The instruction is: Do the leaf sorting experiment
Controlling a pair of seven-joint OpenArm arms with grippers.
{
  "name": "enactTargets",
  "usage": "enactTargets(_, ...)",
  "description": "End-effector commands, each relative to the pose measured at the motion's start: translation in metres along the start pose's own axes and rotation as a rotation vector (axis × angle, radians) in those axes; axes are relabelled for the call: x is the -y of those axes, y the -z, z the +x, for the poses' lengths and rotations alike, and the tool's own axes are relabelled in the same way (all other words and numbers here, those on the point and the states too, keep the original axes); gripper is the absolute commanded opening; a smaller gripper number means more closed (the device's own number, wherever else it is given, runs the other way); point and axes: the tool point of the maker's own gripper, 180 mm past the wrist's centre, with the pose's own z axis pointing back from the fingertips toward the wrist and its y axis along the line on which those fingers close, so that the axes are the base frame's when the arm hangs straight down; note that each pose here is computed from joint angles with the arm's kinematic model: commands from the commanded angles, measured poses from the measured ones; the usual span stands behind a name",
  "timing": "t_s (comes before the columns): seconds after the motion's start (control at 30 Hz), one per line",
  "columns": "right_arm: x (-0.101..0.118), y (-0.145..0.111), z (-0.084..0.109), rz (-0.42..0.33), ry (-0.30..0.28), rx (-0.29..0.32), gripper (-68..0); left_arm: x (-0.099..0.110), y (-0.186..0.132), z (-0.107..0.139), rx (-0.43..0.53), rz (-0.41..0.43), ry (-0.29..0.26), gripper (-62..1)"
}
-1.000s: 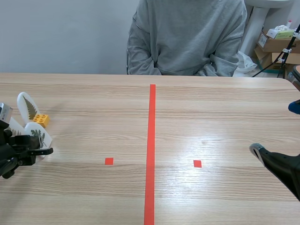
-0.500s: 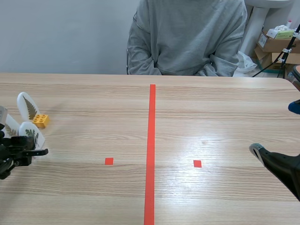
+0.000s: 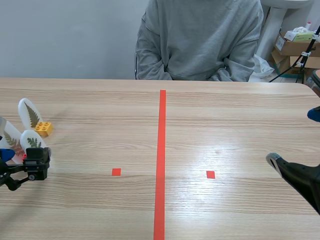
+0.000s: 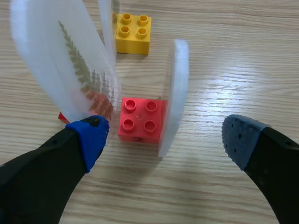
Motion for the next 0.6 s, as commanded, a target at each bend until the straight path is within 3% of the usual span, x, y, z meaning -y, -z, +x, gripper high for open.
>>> enactTargets(0.0,0.004,0.000,0.007,-0.014,-0.008,0.022,0.4,0.000,-0.008,0.019,0.060,-0.002,0.029,-6.0)
enactTargets(0.13,0.004,0.000,0.006,-0.013,-0.008,0.019,0.4,0.010,-0.030,0.036,0.116,-0.037,0.071,-5.2)
enactTargets(0.23,0.004,0.000,0.005,-0.013,-0.007,0.012,0.4,0.032,-0.056,0.046,0.159,-0.128,0.086,-5.2)
enactTargets(0.43,0.003,0.000,0.006,-0.011,0.001,0.019,0.4,0.076,-0.110,0.052,0.183,-0.300,0.167,-5.1)
enactTargets(0.57,0.001,0.000,0.008,0.001,0.013,0.034,0.4,0.109,-0.144,0.063,0.206,-0.440,0.175,-2.6)
